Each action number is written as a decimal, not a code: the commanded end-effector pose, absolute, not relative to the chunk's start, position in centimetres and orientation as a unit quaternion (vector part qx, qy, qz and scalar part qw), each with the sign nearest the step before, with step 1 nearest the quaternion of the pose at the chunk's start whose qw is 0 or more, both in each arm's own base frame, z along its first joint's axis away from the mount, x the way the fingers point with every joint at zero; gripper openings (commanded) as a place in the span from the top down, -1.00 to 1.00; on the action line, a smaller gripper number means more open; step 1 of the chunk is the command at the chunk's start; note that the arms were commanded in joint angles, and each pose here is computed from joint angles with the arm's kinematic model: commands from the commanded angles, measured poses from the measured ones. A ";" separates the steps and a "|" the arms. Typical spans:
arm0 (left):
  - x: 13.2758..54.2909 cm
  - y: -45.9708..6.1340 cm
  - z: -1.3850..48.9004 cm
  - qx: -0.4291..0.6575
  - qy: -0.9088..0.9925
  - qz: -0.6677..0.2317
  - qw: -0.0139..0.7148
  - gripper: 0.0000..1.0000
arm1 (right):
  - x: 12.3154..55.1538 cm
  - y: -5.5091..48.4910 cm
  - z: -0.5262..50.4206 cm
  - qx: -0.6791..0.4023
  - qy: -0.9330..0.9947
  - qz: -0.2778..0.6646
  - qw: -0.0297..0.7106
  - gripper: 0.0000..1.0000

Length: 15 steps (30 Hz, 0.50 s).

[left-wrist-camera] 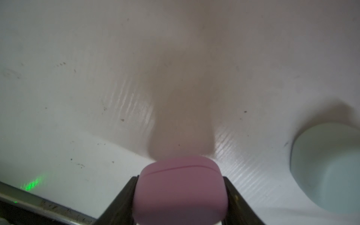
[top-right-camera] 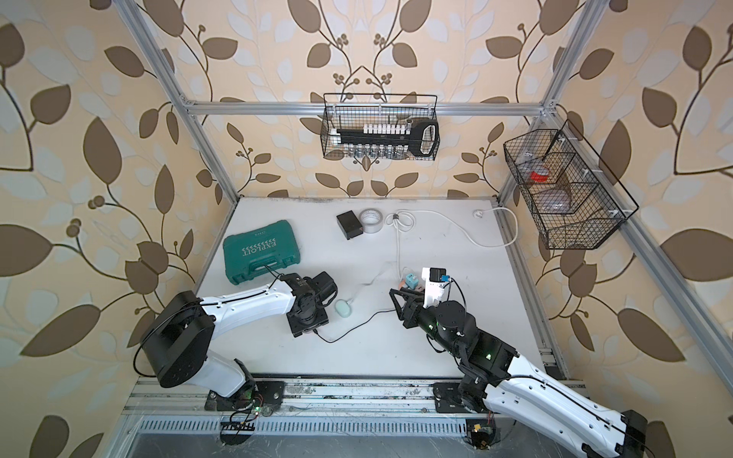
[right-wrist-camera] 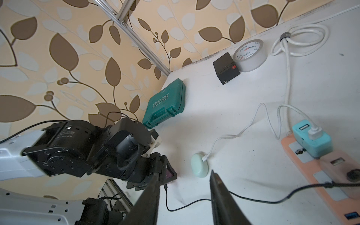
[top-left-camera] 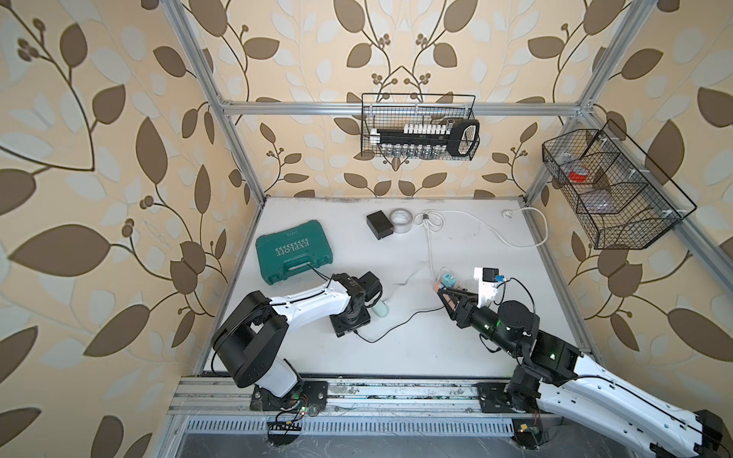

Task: Charge the bluetooth headset
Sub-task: Place the bluetooth headset at the center of the board.

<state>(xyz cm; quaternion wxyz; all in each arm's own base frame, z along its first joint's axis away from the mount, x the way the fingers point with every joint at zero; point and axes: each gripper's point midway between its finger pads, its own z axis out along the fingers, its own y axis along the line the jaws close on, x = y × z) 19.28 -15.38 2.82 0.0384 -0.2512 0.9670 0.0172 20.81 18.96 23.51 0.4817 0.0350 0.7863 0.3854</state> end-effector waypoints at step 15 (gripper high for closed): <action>20.2 -14.8 2.6 -0.241 0.968 0.032 0.056 -0.16 | 21.1 18.1 23.0 0.045 0.790 0.364 0.491 0.14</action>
